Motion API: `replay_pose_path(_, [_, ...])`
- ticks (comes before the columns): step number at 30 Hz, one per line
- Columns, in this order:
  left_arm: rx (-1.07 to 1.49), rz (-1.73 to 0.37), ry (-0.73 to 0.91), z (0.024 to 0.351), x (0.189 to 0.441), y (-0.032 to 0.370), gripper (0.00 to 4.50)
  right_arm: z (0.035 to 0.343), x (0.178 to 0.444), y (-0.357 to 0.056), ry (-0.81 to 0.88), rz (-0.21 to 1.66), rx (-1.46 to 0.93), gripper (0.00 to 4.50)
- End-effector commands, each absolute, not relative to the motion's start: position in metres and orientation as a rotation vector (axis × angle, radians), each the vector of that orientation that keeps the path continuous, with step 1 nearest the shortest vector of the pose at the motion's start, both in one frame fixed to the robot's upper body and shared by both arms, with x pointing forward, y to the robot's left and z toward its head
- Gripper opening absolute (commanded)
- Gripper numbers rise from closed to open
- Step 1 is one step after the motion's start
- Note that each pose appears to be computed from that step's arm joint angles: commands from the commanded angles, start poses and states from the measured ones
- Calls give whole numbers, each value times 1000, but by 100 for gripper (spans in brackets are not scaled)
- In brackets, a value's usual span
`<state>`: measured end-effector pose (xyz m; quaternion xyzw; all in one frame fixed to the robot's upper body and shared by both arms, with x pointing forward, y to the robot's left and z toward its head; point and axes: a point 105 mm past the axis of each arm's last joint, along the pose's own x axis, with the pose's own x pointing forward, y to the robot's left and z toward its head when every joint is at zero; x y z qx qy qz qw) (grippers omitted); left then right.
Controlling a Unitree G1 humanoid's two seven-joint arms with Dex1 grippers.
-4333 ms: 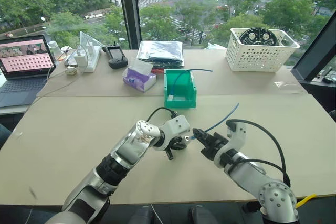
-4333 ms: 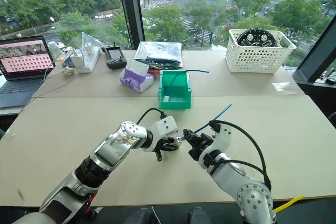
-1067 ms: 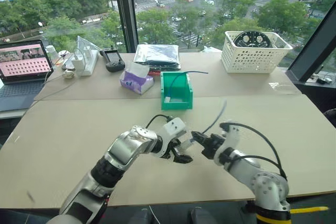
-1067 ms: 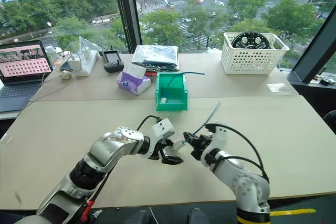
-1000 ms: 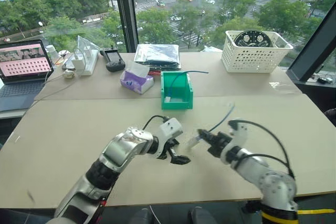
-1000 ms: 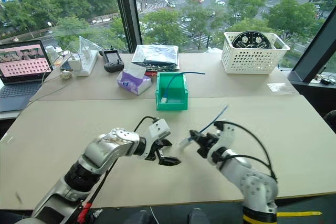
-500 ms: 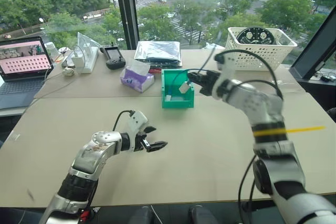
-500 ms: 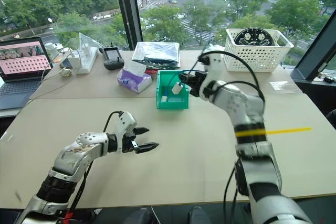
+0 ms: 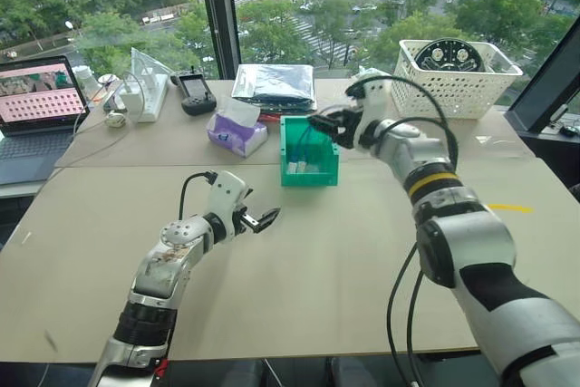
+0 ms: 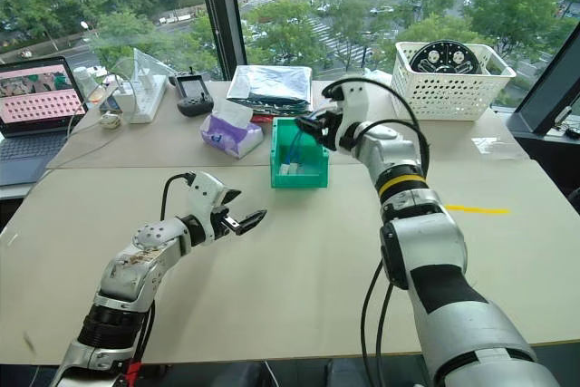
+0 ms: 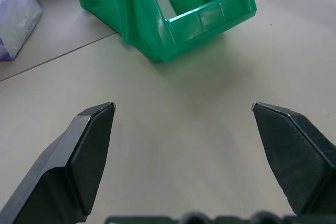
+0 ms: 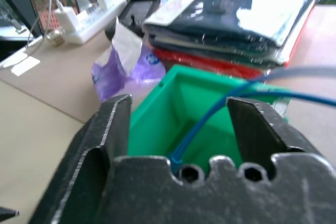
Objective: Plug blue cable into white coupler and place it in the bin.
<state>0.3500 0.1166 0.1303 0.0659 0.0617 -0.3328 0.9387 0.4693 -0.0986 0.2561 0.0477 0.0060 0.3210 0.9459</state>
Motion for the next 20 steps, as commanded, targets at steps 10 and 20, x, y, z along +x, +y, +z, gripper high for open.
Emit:
replay_pose_path(10, [99,-669,-19,153,355,146,450,234,330,-177,-117,710,-101,447])
replay_pose_path(20, [79,-710,69,117,352,164,450,155,305,-195,-24,536,-83,447])
